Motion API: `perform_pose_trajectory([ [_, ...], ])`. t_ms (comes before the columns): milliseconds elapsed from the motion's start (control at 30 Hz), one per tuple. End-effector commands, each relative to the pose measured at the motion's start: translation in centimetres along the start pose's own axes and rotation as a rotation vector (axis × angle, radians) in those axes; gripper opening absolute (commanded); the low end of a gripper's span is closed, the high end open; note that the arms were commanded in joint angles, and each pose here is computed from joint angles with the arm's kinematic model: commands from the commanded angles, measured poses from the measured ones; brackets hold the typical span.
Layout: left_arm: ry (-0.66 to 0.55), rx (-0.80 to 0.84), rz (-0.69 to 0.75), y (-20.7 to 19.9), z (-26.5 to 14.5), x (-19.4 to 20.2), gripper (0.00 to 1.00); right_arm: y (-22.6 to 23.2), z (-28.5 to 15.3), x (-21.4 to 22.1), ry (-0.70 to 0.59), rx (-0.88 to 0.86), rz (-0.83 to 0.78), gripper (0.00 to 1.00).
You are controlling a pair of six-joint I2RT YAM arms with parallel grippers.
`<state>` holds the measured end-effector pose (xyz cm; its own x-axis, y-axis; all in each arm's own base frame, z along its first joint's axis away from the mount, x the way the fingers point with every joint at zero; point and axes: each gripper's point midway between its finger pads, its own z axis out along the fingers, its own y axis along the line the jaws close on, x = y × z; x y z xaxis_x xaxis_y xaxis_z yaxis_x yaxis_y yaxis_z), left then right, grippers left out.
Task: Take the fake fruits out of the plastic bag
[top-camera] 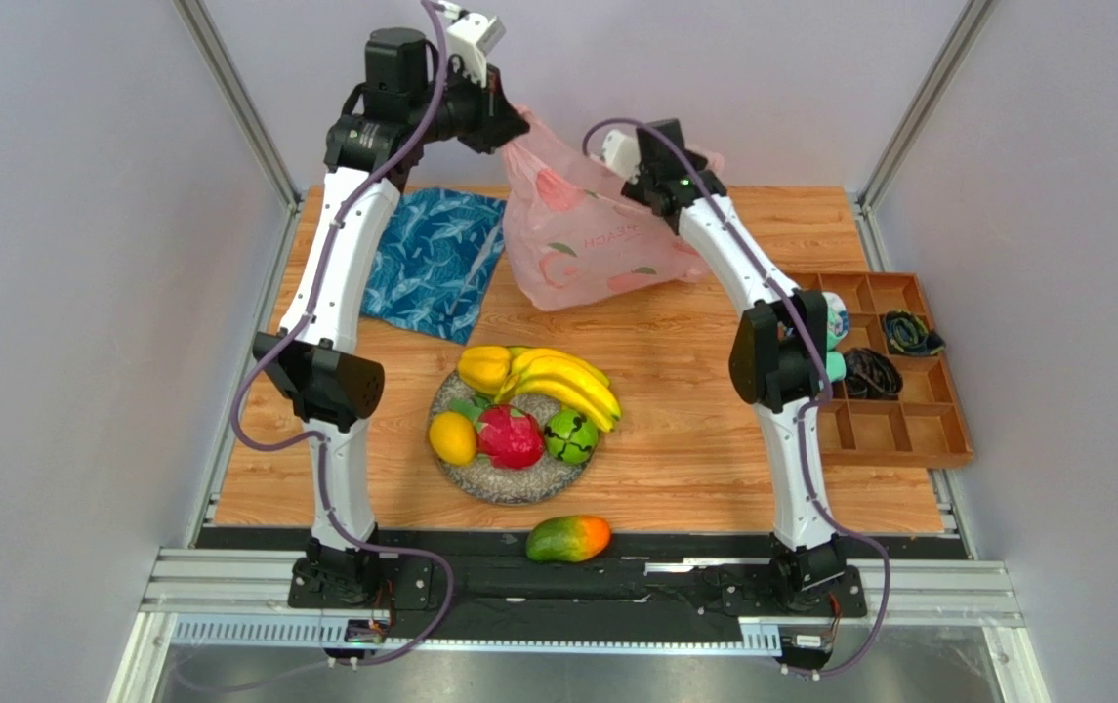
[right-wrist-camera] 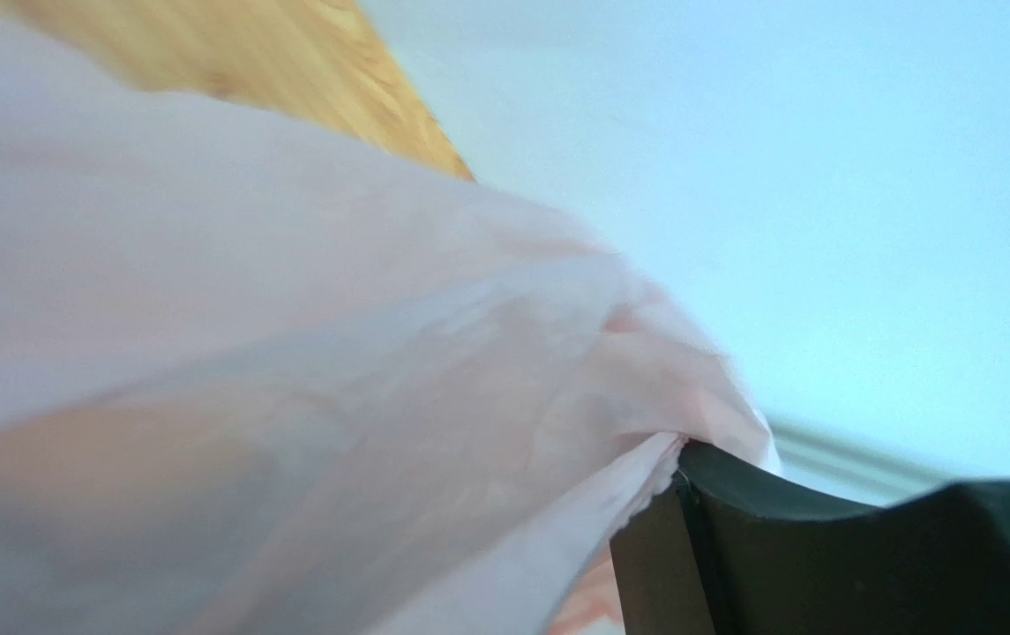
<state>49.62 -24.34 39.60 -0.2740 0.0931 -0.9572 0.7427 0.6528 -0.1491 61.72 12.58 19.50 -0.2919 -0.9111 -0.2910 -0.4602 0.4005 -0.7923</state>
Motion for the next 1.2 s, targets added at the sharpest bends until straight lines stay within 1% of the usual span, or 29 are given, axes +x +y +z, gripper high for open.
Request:
perform_pose_trajectory([
  [0, -0.202, 0.161, 0.19, -5.7, -4.4, -7.4, 0.0, -3.1, -4.6, 1.6, 0.056, 0.075, 0.196, 0.61],
  [33, -0.151, 0.189, 0.197, -5.7, -3.9, -5.3, 0.0, -0.7, -5.8, 3.0, 0.085, 0.002, 0.207, 0.6],
  [67, -0.121, 0.22, 0.2, -6.7, -4.0, -4.0, 0.0, 2.4, -6.4, 4.2, 0.115, -0.082, 0.257, 0.6],
  [100, -0.079, 0.245, 0.191, -7.3, -4.1, -2.1, 0.0, 4.7, -7.0, 5.3, 0.143, -0.131, 0.257, 0.6],
  [133, -0.004, 0.278, 0.197, -8.2, -4.6, 1.6, 0.0, 6.2, -8.7, 5.7, 0.151, -0.163, 0.255, 0.59],
  [167, 0.051, 0.312, 0.203, -9.6, -4.6, 4.1, 0.0, 12.0, -9.0, 9.3, 0.254, -0.27, 0.193, 0.59],
  [200, 0.216, 0.349, 0.171, -10.9, -5.6, 11.4, 0.0, 16.6, -10.9, 11.9, 0.317, -0.357, 0.179, 0.58],
  [233, 0.27, 0.385, 0.16, -12.3, -5.8, 13.7, 0.0, 19.5, -12.6, 14.0, 0.351, -0.431, 0.17, 0.59],
  [267, 0.318, 0.408, 0.143, -13.2, -6.6, 15.5, 0.0, 20.7, -13.4, 14.8, 0.37, -0.45, 0.194, 0.59],
  [300, 0.377, 0.422, 0.099, -13.7, -6.8, 18.2, 0.0, 21.4, -14.0, 15.2, 0.377, -0.47, 0.195, 0.59],
  [333, 0.397, 0.439, 0.099, -14.5, -6.8, 19.1, 0.0, 21.5, -14.9, 15.2, 0.364, -0.49, 0.212, 0.59],
  [400, 0.404, 0.423, 0.094, -14.9, -6.4, 19.8, 0.0, 21.2, -15.3, 14.8, 0.336, -0.498, 0.214, 0.61],
  [433, 0.39, 0.412, 0.092, -14.8, -6.1, 19.5, 0.0, 20.9, -15.4, 14.0, 0.297, -0.512, 0.221, 0.61],
  [500, 0.34, 0.371, 0.087, -14.2, -4.9, 17.8, 0.0, 19.1, -15.2, 11.9, 0.211, -0.493, 0.217, 0.61],
  [533, 0.325, 0.357, 0.09, -13.9, -4.5, 17.2, 0.0, 18.9, -15.3, 10.5, 0.15, -0.525, 0.226, 0.61],
  [567, 0.323, 0.33, 0.081, -13.3, -3.7, 16.9, 0.0, 17.5, -15.3, 8.9, 0.094, -0.511, 0.235, 0.6],
  [600, 0.295, 0.312, 0.092, -13.0, -3.3, 15.5, 0.0, 17.0, -15.3, 8.0, 0.055, -0.519, 0.226, 0.59],
  [633, 0.282, 0.288, 0.091, -12.6, -2.9, 14.8, 0.0, 17.2, -15.6, 6.7, 0.0, -0.563, 0.224, 0.59],
  [667, 0.286, 0.254, 0.08, -12.0, -2.5, 14.7, 0.0, 16.7, -15.7, 6.0, -0.03, -0.566, 0.223, 0.57],
  [733, 0.251, 0.227, 0.088, -11.6, -2.1, 13.3, 0.0, 16.1, -16.5, 3.8, -0.118, -0.603, 0.227, 0.56],
  [767, 0.239, 0.213, 0.078, -11.5, -2.2, 12.8, 0.0, 16.0, -16.6, 3.5, -0.132, -0.609, 0.231, 0.55],
  [833, 0.221, 0.196, 0.071, -11.3, -2.1, 12.1, 0.0, 15.1, -16.6, 3.1, -0.141, -0.564, 0.249, 0.54],
  [900, 0.218, 0.18, 0.052, -11.2, -2.1, 11.9, 0.0, 14.1, -16.1, 3.0, -0.142, -0.493, 0.27, 0.57],
  [933, 0.217, 0.174, 0.045, -11.1, -2.0, 11.9, 0.0, 13.2, -15.6, 4.2, -0.079, -0.421, 0.279, 0.59],
  [1000, 0.216, 0.168, 0.024, -11.1, -1.8, 11.8, 0.0, 13.1, -16.0, 4.8, -0.068, -0.426, 0.269, 0.61],
  [1033, 0.217, 0.168, 0.018, -11.1, -1.7, 11.8, 0.0, 13.7, -17.1, 4.3, -0.121, -0.478, 0.257, 0.61],
  [1100, 0.212, 0.166, 0.001, -10.9, -1.3, 11.6, 0.0, 14.7, -18.8, 3.9, -0.204, -0.562, 0.174, 0.57],
  [1133, 0.211, 0.162, -0.003, -10.8, -1.1, 11.5, 0.0, 15.4, -20.4, 3.1, -0.285, -0.631, 0.152, 0.55],
  [1167, 0.216, 0.166, -0.017, -10.6, -0.8, 11.7, 0.0, 15.9, -21.0, 2.7, -0.335, -0.661, 0.085, 0.51],
])
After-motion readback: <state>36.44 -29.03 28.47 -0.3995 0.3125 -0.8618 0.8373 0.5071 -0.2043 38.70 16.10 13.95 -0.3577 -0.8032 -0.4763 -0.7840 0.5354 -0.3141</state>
